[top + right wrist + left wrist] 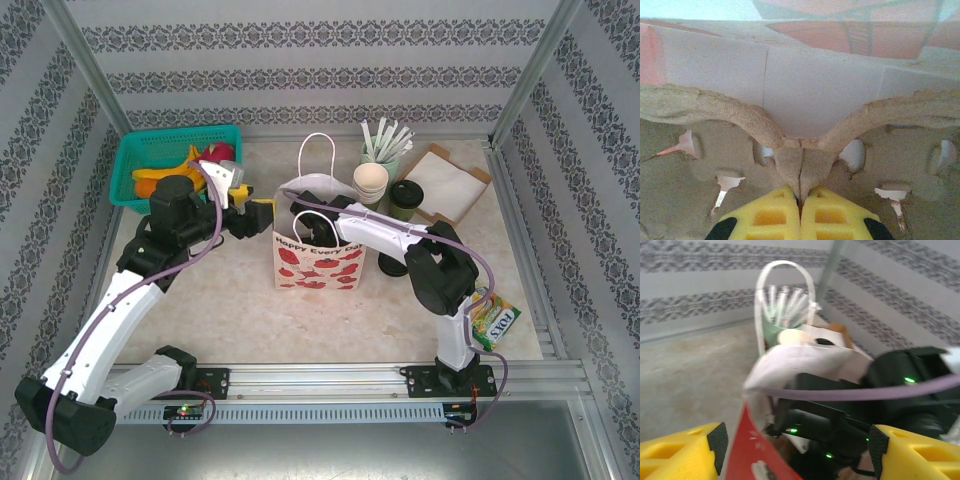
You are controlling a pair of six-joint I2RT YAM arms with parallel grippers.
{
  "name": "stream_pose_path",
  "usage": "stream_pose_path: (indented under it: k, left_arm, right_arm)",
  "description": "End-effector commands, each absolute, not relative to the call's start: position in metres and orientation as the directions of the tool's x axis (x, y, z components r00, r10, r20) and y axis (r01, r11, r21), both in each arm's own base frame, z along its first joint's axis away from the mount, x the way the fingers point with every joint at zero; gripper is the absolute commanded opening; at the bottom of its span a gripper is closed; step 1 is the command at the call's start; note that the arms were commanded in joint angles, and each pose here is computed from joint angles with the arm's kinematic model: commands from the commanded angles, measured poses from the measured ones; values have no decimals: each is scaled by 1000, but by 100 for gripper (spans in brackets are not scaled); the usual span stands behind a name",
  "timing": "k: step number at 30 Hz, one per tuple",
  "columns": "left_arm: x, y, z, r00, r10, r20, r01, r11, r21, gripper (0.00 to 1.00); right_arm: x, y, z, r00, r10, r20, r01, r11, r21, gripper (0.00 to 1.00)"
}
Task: Pack the takeout coffee
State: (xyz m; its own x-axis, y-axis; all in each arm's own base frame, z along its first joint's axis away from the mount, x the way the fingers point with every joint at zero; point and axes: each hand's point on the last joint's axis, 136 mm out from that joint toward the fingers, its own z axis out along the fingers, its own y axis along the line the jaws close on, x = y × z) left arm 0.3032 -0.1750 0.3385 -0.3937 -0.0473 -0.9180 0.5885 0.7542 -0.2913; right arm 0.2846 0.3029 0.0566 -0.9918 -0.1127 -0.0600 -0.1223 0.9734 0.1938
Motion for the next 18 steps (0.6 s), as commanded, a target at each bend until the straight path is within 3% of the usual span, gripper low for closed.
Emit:
stream_pose_path:
  k: [1,6,14,18]
  left_arm:
    - [323,-154,327,-504,-140,-852,402,836,-375,77]
    - [324,-153,293,-707,-79,-703,295,870,-395,73]
    - [317,-183,289,-758,22,-652,420,781,-463,73]
    - [322,-181,280,-764,53,-643,412,807,-424,69]
  right_arm:
    - [285,304,61,-989,-123,-88,-137,974,181,0]
    - [286,304,63,-989,-110,-95,-126,976,177,0]
    - [287,307,63,-989,-113,-91,-128,974,185,0]
    - [287,307,64,-990,-108,-92,-123,975,183,0]
